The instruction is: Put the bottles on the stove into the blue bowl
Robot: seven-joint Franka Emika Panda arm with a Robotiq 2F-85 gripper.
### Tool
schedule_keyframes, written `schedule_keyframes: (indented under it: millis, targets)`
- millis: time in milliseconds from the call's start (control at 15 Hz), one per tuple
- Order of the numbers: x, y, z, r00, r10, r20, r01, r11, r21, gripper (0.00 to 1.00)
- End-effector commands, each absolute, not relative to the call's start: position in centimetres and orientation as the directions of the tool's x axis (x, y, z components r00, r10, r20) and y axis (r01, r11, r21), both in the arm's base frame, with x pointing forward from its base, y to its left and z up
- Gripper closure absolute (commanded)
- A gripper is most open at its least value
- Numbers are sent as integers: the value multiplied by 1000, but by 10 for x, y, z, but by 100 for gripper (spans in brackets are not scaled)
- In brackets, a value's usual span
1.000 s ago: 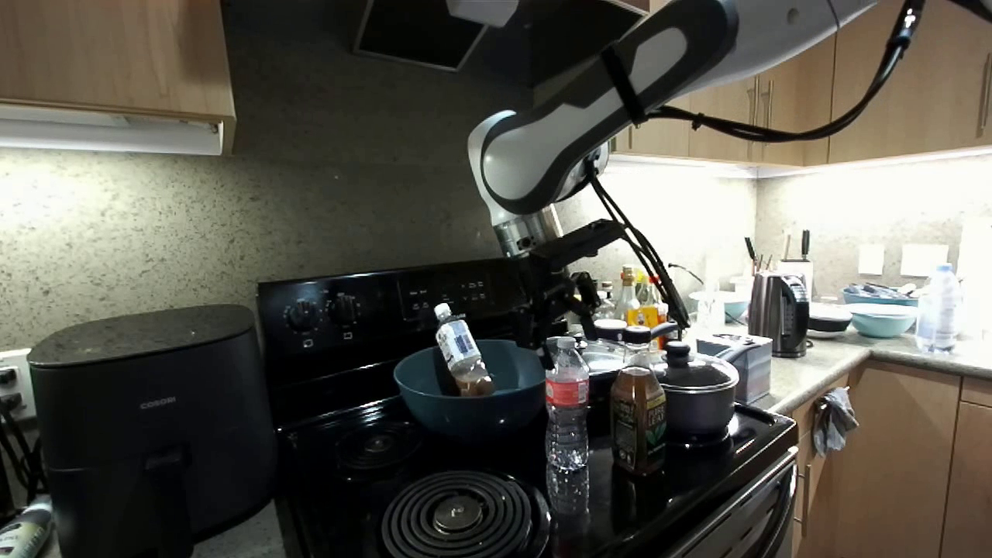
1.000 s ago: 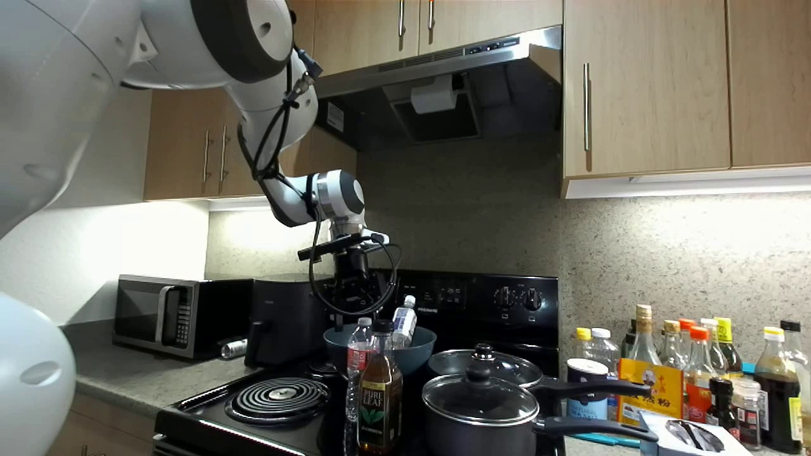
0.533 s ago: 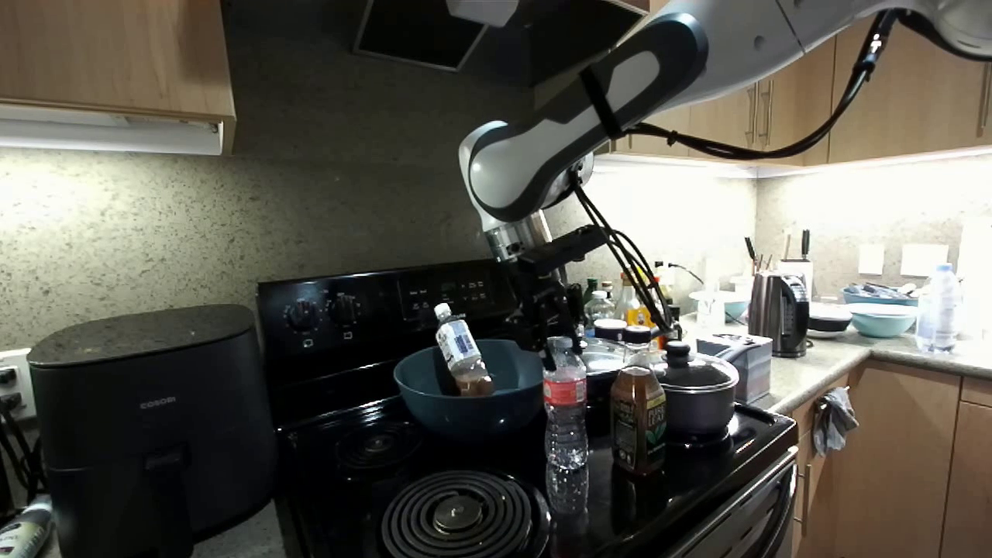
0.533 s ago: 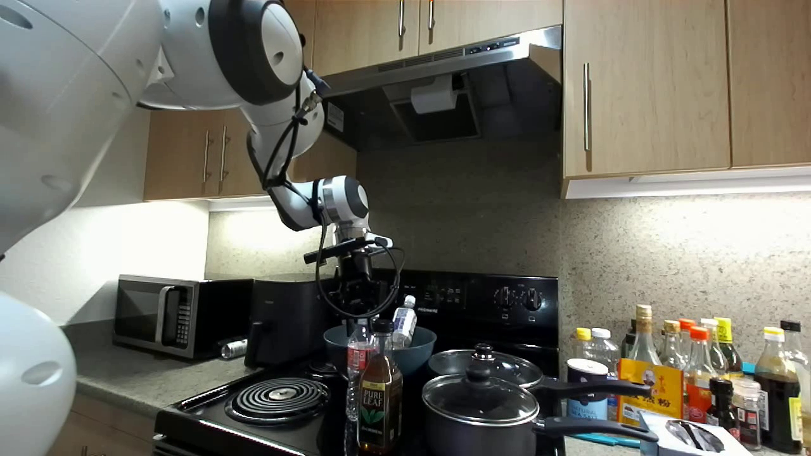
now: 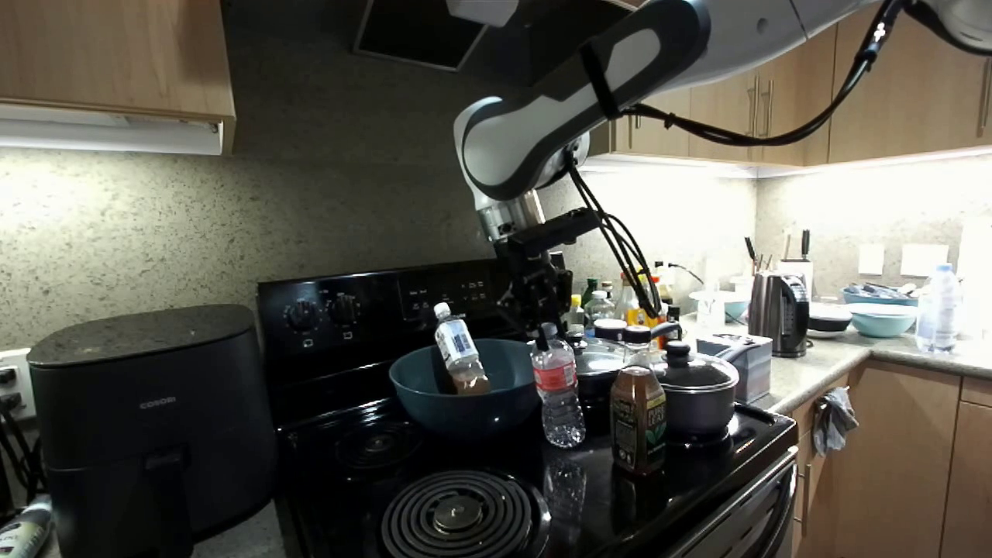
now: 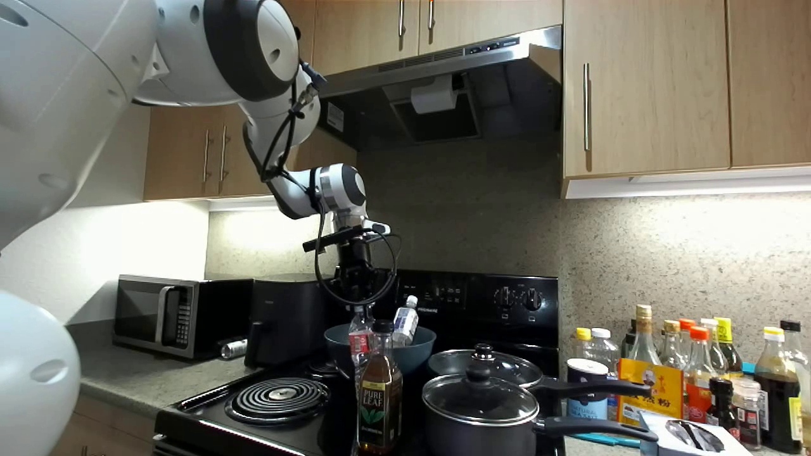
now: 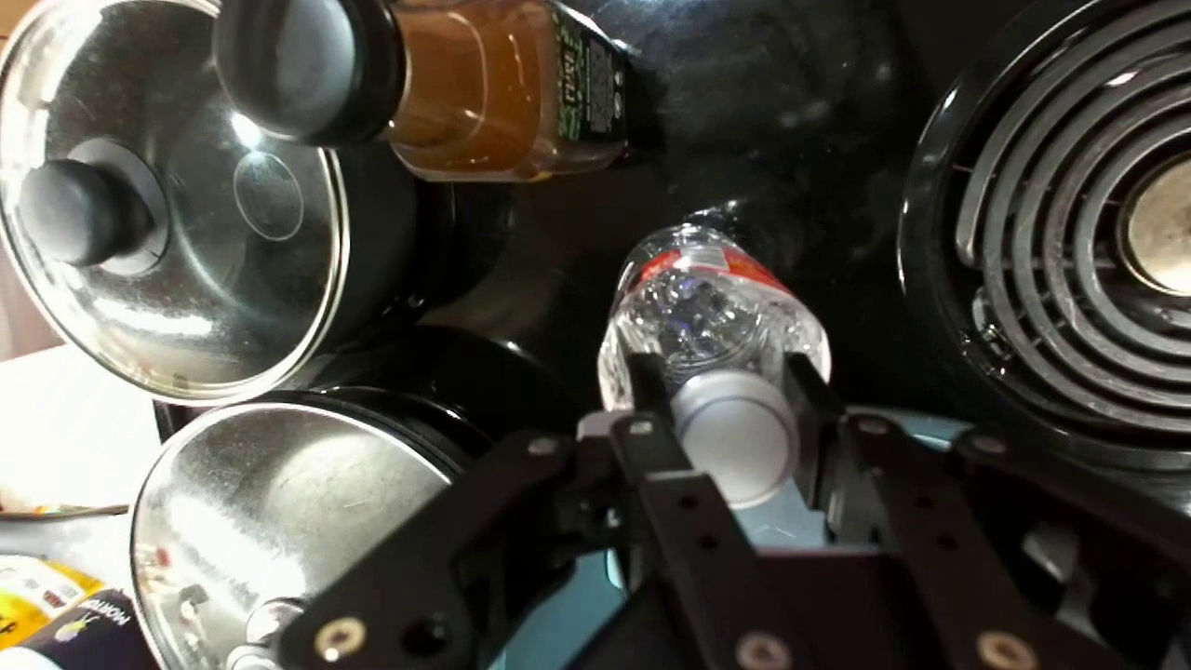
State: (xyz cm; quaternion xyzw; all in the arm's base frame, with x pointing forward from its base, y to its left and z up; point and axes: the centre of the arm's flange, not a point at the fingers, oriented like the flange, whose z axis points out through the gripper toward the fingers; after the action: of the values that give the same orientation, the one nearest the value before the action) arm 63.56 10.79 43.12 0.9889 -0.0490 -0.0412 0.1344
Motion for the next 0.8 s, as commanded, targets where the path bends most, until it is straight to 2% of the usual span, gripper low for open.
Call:
schedule_keyframes:
  millis: [0, 333, 733]
  targets:
    - [619, 121, 471, 993, -118, 9, -116, -958, 262, 92]
    - [601, 143, 523, 985, -108, 131, -138, -961, 240, 92]
    - [589, 149, 552, 974, -133, 186, -173, -961, 217, 92]
